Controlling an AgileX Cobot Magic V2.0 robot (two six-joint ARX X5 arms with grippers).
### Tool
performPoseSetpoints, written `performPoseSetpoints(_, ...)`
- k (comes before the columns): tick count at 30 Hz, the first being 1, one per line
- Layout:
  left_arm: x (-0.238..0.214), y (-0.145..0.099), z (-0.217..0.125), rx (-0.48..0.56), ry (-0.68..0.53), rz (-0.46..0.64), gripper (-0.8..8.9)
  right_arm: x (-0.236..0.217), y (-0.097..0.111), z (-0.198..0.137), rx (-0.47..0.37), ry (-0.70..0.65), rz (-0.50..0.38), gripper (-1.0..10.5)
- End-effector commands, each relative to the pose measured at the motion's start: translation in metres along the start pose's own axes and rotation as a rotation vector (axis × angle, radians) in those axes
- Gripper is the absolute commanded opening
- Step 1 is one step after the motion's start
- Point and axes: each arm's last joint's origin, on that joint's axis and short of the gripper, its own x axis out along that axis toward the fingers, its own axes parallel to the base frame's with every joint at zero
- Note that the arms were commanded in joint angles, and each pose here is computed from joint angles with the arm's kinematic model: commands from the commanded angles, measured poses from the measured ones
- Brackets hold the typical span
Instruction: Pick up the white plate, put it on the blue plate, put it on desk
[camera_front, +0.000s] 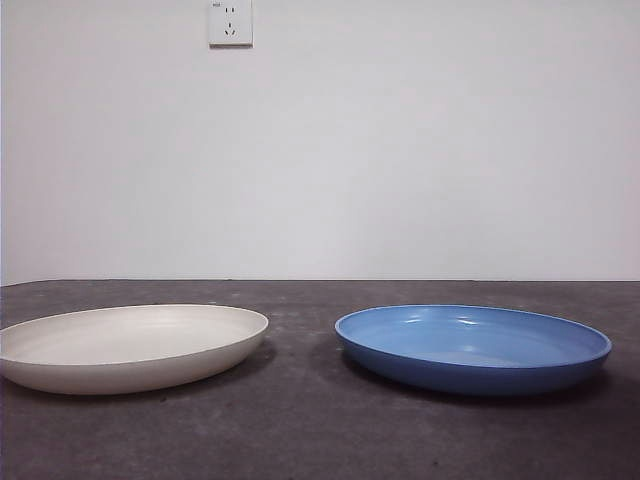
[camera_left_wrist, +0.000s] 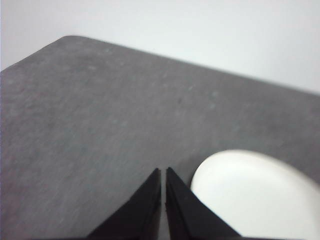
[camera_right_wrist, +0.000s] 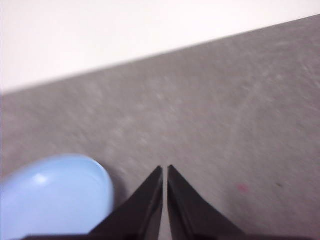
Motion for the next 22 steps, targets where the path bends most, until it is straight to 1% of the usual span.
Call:
performPoseSetpoints(1, -0.003, -0.005, 0.019, -0.11, -0.06, -0.024, 0.17, -0.007, 0.008, 0.022, 0.098, -0.046, 0.035, 0.1)
performPoseSetpoints(4, -0.003, -0.011, 0.035, -0.149, -0.076, -0.043, 0.17, -0.011, 0.015, 0.041, 0.116, -0.026, 0.049, 0.1)
performPoseSetpoints(7, -0.003, -0.017, 0.055, -0.143, -0.062, -0.053, 0.17, -0.014, 0.022, 0.06, 0.11, 0.011, 0.072, 0.1)
performPoseSetpoints(13, -0.001, -0.034, 0.102, -0.121, -0.007, -0.148, 0.17, -0.012, 0.037, 0.092, 0.101, 0.119, 0.147, 0.1)
performPoseSetpoints(19, 0.01, -0.051, 0.139, -0.082, 0.093, -0.267, 0.17, -0.007, 0.053, 0.117, 0.025, 0.282, 0.241, 0.1)
performPoseSetpoints(21, 0.013, -0.056, 0.147, -0.079, 0.115, -0.31, 0.17, -0.006, 0.059, 0.125, 0.0, 0.315, 0.279, 0.1)
performPoseSetpoints(22, 0.015, -0.06, 0.151, -0.078, 0.126, -0.341, 0.17, -0.006, 0.063, 0.13, -0.023, 0.33, 0.312, 0.1)
